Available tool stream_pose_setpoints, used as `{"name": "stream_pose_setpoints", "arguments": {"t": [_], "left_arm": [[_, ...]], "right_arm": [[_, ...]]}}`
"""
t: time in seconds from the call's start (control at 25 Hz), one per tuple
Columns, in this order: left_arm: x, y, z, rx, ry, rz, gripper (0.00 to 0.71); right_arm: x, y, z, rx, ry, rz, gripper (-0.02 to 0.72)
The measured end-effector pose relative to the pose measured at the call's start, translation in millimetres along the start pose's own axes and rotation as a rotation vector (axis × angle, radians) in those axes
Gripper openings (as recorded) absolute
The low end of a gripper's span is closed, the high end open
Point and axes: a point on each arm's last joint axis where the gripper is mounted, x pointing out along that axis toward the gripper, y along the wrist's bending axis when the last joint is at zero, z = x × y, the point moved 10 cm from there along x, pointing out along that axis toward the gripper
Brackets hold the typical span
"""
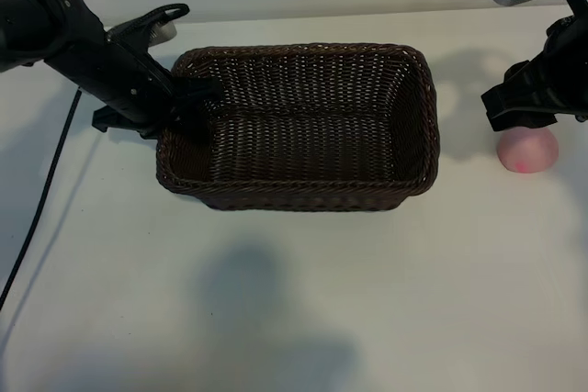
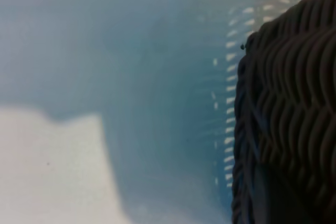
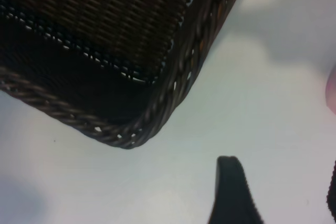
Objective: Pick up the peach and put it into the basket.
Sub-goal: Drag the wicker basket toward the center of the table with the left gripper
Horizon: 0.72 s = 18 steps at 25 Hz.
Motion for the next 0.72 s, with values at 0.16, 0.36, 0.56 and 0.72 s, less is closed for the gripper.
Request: {"name": "stream_pose_setpoints", "arguments": {"t": [0.16, 0.36, 0.56, 0.72], "left_arm": [[5.7, 1.7, -0.5, -0.011, 0.011, -0.001, 0.168], [12.7, 4.6, -2.9, -0.014, 0.029, 0.002, 0.168], [12.7, 4.5, -2.7, -0.015, 0.027, 0.002, 0.168], [12.7, 4.5, -2.4, -0.015, 0.026, 0.002, 0.168]], "right_arm": [[0.0, 0.0, 0.0, 0.0, 0.0, 0.0, 0.447], [0.0, 0.1, -0.2, 0.0, 0.001, 0.0, 0.447], [0.0, 0.2, -0.7, 0.0, 0.004, 0.001, 0.447], [0.0, 0.4, -1.3, 0.0, 0.007, 0.002, 0.447]]}}
